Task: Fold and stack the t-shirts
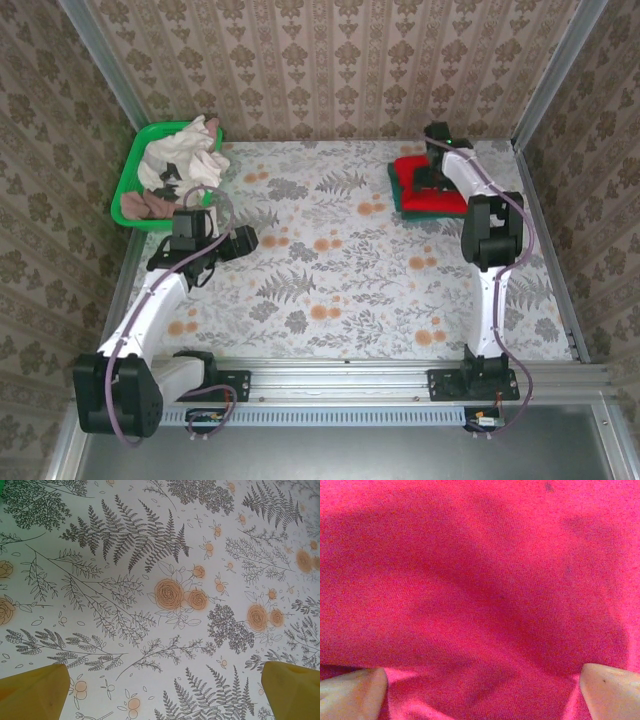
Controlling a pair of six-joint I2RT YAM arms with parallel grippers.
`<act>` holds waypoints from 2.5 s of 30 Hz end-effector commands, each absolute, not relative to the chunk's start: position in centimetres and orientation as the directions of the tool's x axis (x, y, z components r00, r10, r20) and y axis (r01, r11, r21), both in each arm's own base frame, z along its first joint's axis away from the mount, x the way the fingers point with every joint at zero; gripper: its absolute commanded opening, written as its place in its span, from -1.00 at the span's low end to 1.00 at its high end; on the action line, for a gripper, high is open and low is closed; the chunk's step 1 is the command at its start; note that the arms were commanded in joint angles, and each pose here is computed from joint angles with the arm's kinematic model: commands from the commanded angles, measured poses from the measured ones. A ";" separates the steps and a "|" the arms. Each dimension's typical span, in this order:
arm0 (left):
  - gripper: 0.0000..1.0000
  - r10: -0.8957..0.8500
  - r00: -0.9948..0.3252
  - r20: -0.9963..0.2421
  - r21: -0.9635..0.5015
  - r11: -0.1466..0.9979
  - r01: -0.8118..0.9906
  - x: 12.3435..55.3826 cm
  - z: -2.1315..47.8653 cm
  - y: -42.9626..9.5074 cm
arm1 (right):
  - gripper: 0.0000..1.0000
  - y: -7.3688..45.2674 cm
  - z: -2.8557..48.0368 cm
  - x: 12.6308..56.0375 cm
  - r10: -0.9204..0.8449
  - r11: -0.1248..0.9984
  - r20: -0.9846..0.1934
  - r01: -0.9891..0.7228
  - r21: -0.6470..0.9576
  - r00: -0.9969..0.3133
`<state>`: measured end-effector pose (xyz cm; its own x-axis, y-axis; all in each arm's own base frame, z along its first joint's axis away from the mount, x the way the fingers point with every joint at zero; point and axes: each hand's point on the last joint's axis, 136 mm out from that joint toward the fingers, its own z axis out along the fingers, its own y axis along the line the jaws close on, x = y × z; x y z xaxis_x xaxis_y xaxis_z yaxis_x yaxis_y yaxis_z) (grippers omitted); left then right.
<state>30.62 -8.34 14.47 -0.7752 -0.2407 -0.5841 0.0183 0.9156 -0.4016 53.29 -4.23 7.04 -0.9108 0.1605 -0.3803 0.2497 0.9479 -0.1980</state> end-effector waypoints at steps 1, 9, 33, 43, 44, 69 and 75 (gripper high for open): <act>1.00 -0.226 -0.764 -0.604 -0.396 0.917 0.042 30.7 15.5 -8.1 | 1.00 -9.2 5.5 52.0 0.193 0.923 -0.272 0.268 -0.276 -0.943; 1.00 -0.249 -0.759 -0.601 -0.397 0.918 0.012 30.3 15.4 -7.1 | 1.00 -9.4 7.2 54.5 0.147 0.978 -0.345 0.189 -0.090 -0.927; 1.00 -0.250 -0.742 -0.622 -0.346 0.938 -0.025 28.7 16.0 -5.4 | 0.89 -8.1 10.2 50.1 0.148 0.971 -0.323 0.199 -0.130 -0.935; 1.00 -0.235 -0.632 -0.738 -0.172 0.972 -0.161 30.0 18.3 -1.0 | 1.00 -5.0 20.7 47.8 0.162 0.975 -0.597 0.220 -0.025 -0.786; 0.99 -0.206 -0.619 -0.758 -0.133 0.978 -0.164 30.1 18.4 -0.4 | 1.00 -4.6 20.9 46.6 0.162 0.974 -0.629 0.225 -0.021 -0.761; 1.00 0.102 -0.303 -0.947 0.064 0.989 0.133 40.0 9.8 -1.3 | 1.00 -1.4 10.4 39.9 0.031 0.988 -0.935 0.153 -0.025 -0.353; 1.00 0.080 -0.341 -0.936 0.063 0.996 0.062 40.0 9.4 -0.3 | 1.00 -2.9 10.1 39.2 0.071 0.971 -0.952 0.238 -0.002 -0.299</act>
<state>39.08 -0.20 7.35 -0.4261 0.0456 -0.9035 0.0562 0.9981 0.0239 38.17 -1.98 7.11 -0.4209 0.0523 -0.9056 0.1859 0.9821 -0.0297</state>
